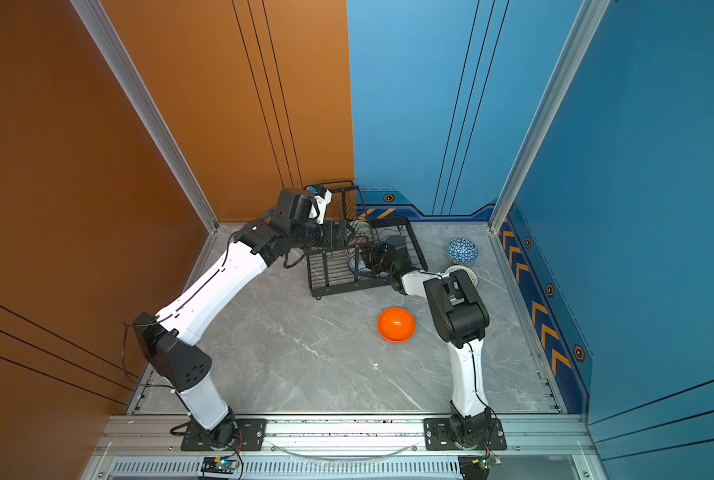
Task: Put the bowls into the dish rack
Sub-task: 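Set the floral bowl in the rack slots beside the orange-and-blue bowl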
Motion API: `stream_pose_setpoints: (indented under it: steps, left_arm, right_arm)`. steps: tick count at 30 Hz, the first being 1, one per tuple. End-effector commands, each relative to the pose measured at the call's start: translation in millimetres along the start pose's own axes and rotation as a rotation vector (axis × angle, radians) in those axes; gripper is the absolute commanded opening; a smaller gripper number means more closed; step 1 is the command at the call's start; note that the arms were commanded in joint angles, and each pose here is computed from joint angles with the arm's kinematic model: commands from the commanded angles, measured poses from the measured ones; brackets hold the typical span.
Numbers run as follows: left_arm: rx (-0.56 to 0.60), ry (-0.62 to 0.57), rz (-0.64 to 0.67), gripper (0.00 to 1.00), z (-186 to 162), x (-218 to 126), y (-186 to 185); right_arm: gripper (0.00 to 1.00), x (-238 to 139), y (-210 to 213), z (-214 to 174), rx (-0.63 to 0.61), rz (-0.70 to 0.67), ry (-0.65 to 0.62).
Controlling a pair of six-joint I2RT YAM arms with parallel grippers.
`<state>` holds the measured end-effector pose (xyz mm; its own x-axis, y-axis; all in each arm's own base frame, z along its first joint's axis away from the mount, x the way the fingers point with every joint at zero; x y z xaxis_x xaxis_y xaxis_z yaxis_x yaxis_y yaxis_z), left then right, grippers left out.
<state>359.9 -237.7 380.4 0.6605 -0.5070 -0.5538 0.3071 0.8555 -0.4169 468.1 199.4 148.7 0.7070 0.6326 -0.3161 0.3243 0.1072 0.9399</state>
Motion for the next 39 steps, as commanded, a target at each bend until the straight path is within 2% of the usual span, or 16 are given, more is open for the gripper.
stream_pose_setpoints:
  steps: [1, 25, 39]
  left_arm:
    - [0.002, -0.027, 0.027, 0.98, 2, -10, 1]
    - [0.003, -0.04, 0.036, 0.98, 3, 2, -9]
    - [0.003, -0.041, 0.035, 0.98, 2, 3, -10]
  right_arm:
    - [0.3, -7, 17, 3, -0.042, -0.005, 0.016]
    - [0.43, -42, 49, 25, -0.11, -0.004, 0.005]
    - [0.53, -72, 57, 23, -0.181, -0.041, 0.02]
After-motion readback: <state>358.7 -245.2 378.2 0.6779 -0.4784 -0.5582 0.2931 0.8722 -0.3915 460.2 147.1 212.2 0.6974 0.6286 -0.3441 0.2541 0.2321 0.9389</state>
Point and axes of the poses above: each gripper's point midway between its finger pads, its own x axis out along the fingers, its own y axis along the line the jaws close on, z = x × y, the point moved 9 cm from there along -x, back along the fingers, and after that the axes turned 5 degrees about -x, right-handed, at the moved point
